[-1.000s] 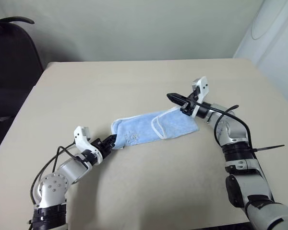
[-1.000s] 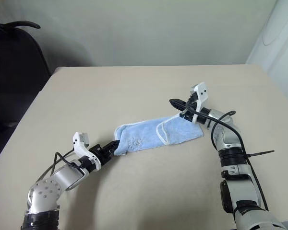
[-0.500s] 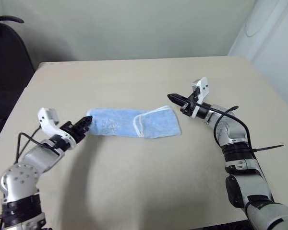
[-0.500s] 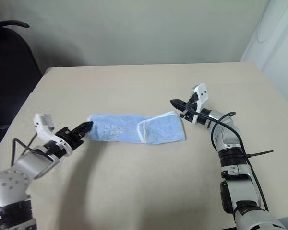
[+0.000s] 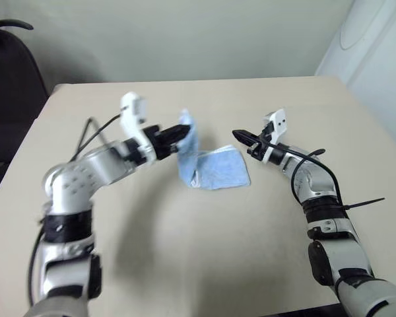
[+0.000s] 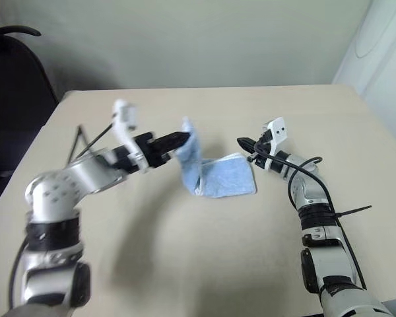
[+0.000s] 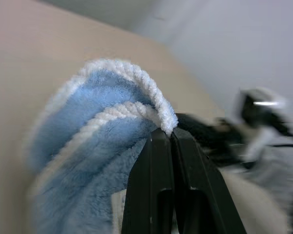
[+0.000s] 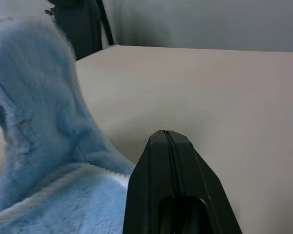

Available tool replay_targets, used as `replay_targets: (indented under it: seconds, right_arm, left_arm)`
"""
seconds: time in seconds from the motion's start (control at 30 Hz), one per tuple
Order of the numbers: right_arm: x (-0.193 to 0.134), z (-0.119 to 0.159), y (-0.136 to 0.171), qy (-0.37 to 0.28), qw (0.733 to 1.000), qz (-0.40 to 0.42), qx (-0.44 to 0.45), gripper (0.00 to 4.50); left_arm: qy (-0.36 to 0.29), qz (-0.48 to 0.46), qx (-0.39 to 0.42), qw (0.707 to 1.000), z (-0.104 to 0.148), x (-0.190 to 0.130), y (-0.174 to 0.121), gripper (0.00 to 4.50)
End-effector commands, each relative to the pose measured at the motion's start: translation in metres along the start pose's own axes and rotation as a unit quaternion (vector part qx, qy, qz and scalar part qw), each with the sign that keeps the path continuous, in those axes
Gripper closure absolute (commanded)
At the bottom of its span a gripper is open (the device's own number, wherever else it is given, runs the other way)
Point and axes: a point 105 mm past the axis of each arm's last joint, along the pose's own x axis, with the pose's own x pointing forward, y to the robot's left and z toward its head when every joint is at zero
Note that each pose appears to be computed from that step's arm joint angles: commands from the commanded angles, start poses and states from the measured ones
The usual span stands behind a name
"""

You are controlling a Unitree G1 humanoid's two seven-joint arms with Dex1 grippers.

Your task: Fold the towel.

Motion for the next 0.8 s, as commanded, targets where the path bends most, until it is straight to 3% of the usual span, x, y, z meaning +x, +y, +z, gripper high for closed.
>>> replay_targets:
  seconds: [0.03,0.2,0.4,0.53,0.63,0.8]
  right_arm:
    - [-0.004,0.026,-0.022,-0.051,0.996,-0.067,-0.018,4.5]
    - [-0.017,0.035,-0.048,-0.082,0.986,-0.148,-0.005,4.5]
    - [-0.03,0.032,-0.057,-0.088,0.979,-0.183,0.005,4.5]
    - [-0.03,0.03,-0.052,-0.087,0.98,-0.179,0.005,4.5]
    - [-0.028,0.028,-0.051,-0.081,0.981,-0.173,0.006,4.5]
    - [-0.023,0.027,-0.044,-0.067,0.987,-0.147,-0.001,4.5]
  left_arm:
    - [0.072,-0.039,0.025,0.996,-0.024,0.029,-0.019,4.46]
    - [0.185,-0.053,0.065,0.979,-0.075,0.052,-0.019,4.46]
    - [0.234,-0.054,0.071,0.968,-0.106,0.055,-0.01,4.46]
    - [0.206,-0.066,0.035,0.976,-0.1,0.058,-0.012,3.46]
    - [0.158,-0.095,0.0,0.983,-0.082,0.058,-0.022,2.47]
    - [0.09,-0.119,0.009,0.989,-0.053,0.043,-0.031,0.68]
